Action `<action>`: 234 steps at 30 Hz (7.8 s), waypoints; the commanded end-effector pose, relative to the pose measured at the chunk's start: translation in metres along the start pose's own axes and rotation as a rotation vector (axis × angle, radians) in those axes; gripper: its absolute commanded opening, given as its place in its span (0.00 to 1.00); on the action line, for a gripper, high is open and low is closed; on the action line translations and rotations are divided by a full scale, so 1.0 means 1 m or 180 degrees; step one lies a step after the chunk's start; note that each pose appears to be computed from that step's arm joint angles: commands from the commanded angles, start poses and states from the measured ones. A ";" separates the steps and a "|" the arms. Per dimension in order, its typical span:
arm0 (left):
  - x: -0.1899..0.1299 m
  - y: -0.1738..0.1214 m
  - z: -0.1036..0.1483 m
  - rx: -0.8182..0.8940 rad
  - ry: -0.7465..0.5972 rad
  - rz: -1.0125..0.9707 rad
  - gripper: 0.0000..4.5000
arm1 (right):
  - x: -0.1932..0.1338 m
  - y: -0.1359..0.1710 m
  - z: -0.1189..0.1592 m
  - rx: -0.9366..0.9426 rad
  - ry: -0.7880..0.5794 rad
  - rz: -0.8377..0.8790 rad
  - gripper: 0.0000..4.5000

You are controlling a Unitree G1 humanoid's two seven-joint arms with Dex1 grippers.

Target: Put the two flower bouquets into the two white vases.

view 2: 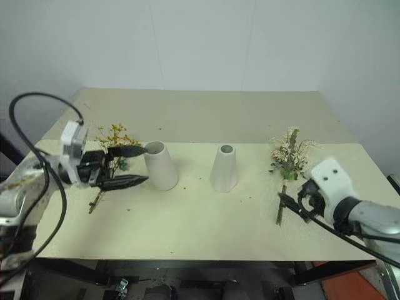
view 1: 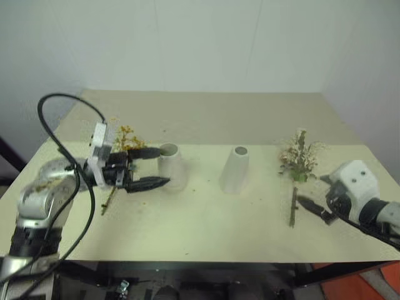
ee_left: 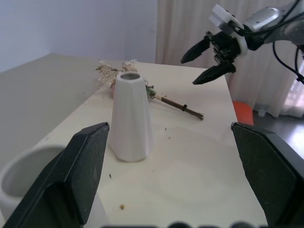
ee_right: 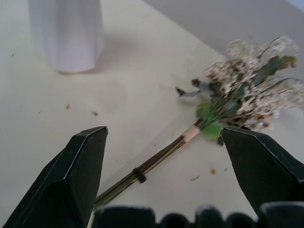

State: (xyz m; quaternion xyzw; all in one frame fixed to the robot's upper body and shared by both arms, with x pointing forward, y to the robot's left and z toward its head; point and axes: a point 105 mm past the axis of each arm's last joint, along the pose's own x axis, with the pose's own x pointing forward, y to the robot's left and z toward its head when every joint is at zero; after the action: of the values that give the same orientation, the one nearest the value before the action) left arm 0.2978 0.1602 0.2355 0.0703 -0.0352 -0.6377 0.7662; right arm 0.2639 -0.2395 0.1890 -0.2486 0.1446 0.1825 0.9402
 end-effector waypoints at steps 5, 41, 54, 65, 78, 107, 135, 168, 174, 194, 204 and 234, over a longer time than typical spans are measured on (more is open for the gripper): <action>0.023 0.035 0.005 0.0117 0.0073 -0.0494 1.00 | 0.006 -0.016 0.032 -0.0095 -0.0024 -0.0246 1.00; 0.072 0.016 -0.016 0.0526 0.0210 -0.0733 1.00 | 0.083 -0.038 0.010 0.1334 0.1197 -0.0748 1.00; 0.074 0.013 -0.015 0.0570 0.0037 -0.0663 1.00 | 0.101 -0.039 -0.012 0.1662 0.1534 -0.0675 0.96; 0.070 0.013 -0.010 0.0590 0.0053 -0.0602 1.00 | 0.109 -0.040 -0.011 0.1746 0.1490 -0.0670 0.18; 0.071 0.019 0.009 0.0572 -0.0050 -0.0395 1.00 | 0.072 -0.095 0.038 0.1606 0.0440 -0.1774 0.05; 0.047 0.014 -0.004 0.0251 0.0190 0.0131 1.00 | 0.003 0.027 0.208 0.1539 -0.3617 -0.0034 0.05; 0.042 0.012 -0.004 0.0281 0.0196 0.0201 1.00 | 0.046 0.039 0.188 0.1864 -0.3140 0.0168 0.05; 0.046 0.012 -0.005 0.0283 0.0153 0.0182 1.00 | 0.053 0.016 0.189 0.1965 -0.3022 0.0196 0.05; 0.046 0.013 -0.005 0.0288 0.0155 0.0198 1.00 | 0.048 0.029 0.189 0.1838 -0.3026 0.0319 0.05; 0.048 0.013 -0.006 0.0283 0.0146 0.0207 1.00 | 0.045 0.051 0.187 0.1476 -0.3228 0.0390 0.05; 0.047 0.014 -0.006 0.0289 0.0145 0.0222 1.00 | 0.054 0.058 0.179 0.1353 -0.3199 0.0342 0.05; 0.046 0.013 -0.003 0.0279 0.0113 0.0245 1.00 | 0.074 0.070 0.152 0.1271 -0.3058 0.0135 0.12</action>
State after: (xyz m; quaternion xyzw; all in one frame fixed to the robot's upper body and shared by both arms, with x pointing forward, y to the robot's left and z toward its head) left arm 0.3232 0.1170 0.2201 0.1054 -0.0292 -0.6035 0.7898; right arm 0.3363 -0.0844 0.2458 0.0476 -0.2299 0.2613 0.9363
